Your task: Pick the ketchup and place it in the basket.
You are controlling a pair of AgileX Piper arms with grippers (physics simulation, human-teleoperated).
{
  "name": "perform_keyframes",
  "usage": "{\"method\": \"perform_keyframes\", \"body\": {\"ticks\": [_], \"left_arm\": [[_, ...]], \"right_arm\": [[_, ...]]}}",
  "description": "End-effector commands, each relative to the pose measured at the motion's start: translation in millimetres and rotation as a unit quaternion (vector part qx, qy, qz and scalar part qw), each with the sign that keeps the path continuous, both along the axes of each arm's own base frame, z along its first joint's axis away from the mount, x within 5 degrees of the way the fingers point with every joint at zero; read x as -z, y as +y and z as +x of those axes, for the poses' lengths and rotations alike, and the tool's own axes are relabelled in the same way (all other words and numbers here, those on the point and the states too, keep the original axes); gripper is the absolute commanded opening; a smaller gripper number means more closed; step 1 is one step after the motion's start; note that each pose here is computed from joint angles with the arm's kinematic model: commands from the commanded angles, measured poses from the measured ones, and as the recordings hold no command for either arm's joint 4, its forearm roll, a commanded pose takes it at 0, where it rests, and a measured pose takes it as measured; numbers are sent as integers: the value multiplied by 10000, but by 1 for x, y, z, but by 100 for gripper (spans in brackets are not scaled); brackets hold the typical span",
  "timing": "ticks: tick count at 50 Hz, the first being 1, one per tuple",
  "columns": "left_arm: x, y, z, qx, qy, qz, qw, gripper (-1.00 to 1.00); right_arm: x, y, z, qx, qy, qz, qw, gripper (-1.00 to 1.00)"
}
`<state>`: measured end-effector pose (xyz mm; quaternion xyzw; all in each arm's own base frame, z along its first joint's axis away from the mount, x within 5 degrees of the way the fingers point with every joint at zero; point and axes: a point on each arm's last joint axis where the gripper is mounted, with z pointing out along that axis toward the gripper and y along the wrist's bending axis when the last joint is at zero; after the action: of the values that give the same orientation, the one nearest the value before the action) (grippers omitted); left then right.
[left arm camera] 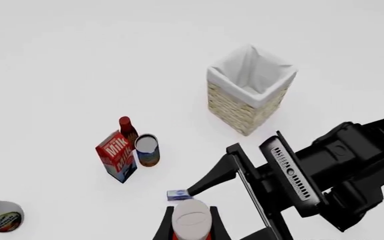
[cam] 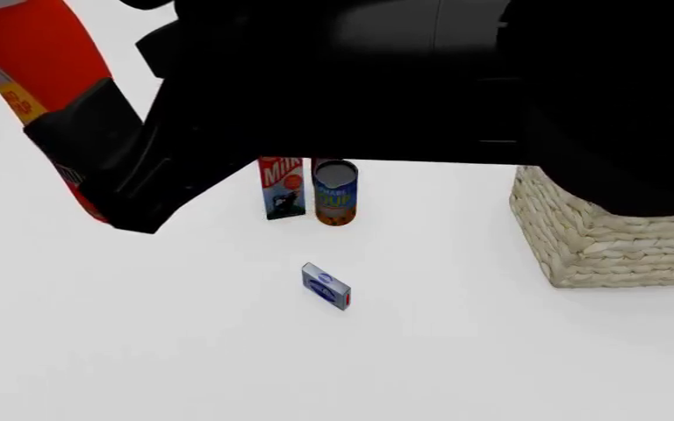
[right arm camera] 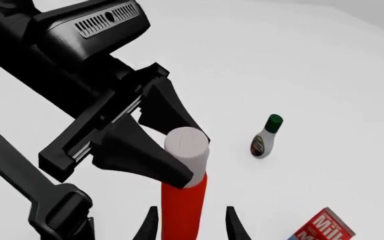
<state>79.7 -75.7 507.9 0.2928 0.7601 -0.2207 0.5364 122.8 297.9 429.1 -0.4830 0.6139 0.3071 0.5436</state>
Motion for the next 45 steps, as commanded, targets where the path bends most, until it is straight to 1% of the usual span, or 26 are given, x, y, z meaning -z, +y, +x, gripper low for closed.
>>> {"method": "perform_keyframes", "body": {"ticks": [1, 9, 11, 12, 13, 16, 17, 18, 28, 35, 36, 37, 38, 39, 45], "left_arm": [[-5, -2, -5, 199, 58, -82, 9998, -100], [-8, -6, -7, 289, 253, -224, 9990, -100], [-9, -5, -7, 292, 240, -217, 9990, -100], [-9, -7, -8, 346, 302, -259, 9986, -100], [-10, -7, -9, 387, 291, -251, 9985, -100], [-10, -8, -8, 376, 367, -293, 9982, -100], [-10, -7, -8, 373, 319, -268, 9984, -100], [-10, -9, -8, 387, 386, -307, 9980, -100], [-10, -8, -8, 335, 388, -370, 9980, -100], [-7, -8, -5, 262, 345, -330, 9985, -100], [-6, -6, -4, 214, 266, -235, 9991, 100], [-6, -6, -4, 214, 266, -235, 9991, 100], [-6, -10, -5, 317, 391, -362, 9981, 100], [-6, -9, -5, 272, 336, -303, 9986, 100], [-8, -5, -5, 179, 232, -333, 9990, 100]], "right_arm": [[0, 1, 1, 11, 7, 10, 10000, 100], [-1, 0, 0, 13, 20, 43, 10000, 100], [0, 0, 0, 19, 18, 43, 10000, 100], [0, 0, 1, 32, 13, 52, 10000, 100], [-1, -1, 2, 39, -19, 59, 10000, -100], [-1, -1, 1, 31, -17, 53, 10000, -100], [-1, -1, 1, 30, -16, 62, 10000, -100], [-1, -2, 2, 40, -21, 70, 10000, -100], [0, -4, 2, 62, -25, 75, 9999, -100], [-1, -7, 3, 86, -35, 77, 9999, -100], [0, -7, 4, 100, -39, 72, 9999, -100], [0, -7, 4, 100, -39, 72, 9999, -100], [0, -7, 4, 111, -31, 80, 9999, -100], [0, -7, 5, 114, -34, 75, 9999, -100], [-2, -8, 4, 109, -41, 91, 9999, -100]]}}
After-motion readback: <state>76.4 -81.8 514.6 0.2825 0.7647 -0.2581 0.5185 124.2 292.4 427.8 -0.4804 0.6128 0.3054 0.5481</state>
